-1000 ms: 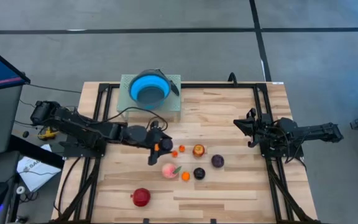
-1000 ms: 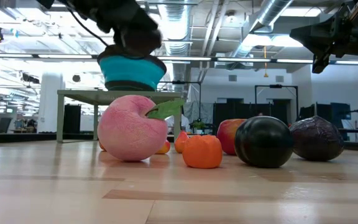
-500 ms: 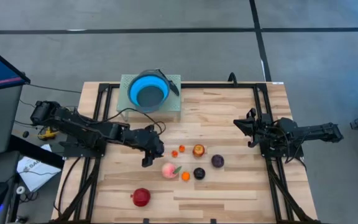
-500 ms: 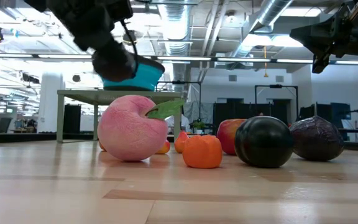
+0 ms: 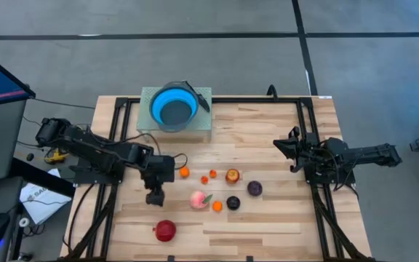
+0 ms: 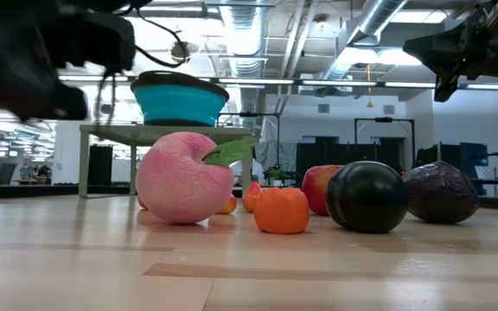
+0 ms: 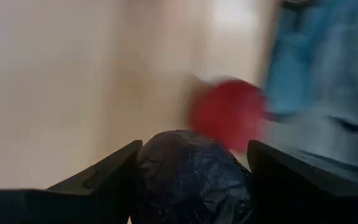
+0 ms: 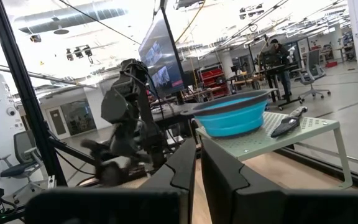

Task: Pick & Place Fruit
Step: Put the top left purple plum into the blue strainer bowl on the shelf

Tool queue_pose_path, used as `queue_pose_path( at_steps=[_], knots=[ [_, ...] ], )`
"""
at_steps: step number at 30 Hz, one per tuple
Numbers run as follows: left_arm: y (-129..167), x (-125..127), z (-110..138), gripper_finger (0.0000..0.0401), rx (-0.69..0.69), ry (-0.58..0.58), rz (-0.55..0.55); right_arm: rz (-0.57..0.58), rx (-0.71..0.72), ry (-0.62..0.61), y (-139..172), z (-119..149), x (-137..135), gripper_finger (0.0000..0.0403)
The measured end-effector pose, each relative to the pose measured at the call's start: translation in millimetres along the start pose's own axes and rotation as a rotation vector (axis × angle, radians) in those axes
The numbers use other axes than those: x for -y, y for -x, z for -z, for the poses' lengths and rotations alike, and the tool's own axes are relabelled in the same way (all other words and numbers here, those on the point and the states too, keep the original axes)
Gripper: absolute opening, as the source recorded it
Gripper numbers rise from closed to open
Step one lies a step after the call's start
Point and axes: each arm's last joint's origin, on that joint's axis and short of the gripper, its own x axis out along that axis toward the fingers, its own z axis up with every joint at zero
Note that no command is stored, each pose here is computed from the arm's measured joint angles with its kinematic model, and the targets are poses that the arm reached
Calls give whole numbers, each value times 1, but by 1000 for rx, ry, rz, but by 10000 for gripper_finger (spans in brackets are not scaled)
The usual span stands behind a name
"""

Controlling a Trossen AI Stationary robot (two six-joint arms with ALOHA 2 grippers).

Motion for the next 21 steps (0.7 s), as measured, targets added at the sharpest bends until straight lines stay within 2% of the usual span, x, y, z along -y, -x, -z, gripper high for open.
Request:
queue_pose_path(
  at_steps=[3,6,9,14,16,18,19,21],
  knots=[
    [-3,11,1,278,-63,67,147,6,2,2,0,0,1,21],
    [-3,27,-8,278,-1,-3,281,13,4,4,0,0,1,21],
    [5,47,-25,278,205,-187,432,15,5,4,0,0,1,21],
    [43,75,-50,278,745,-591,596,15,5,4,0,0,1,21],
    [61,83,-53,278,993,-781,594,15,5,4,0,0,1,21],
    [75,87,-53,278,1202,-969,545,15,5,4,0,0,1,21],
    [81,88,-53,278,1277,-1035,498,15,5,4,0,0,1,21],
    [93,85,-50,278,1383,-1089,358,14,9,3,0,-1,1,21]
  ],
)
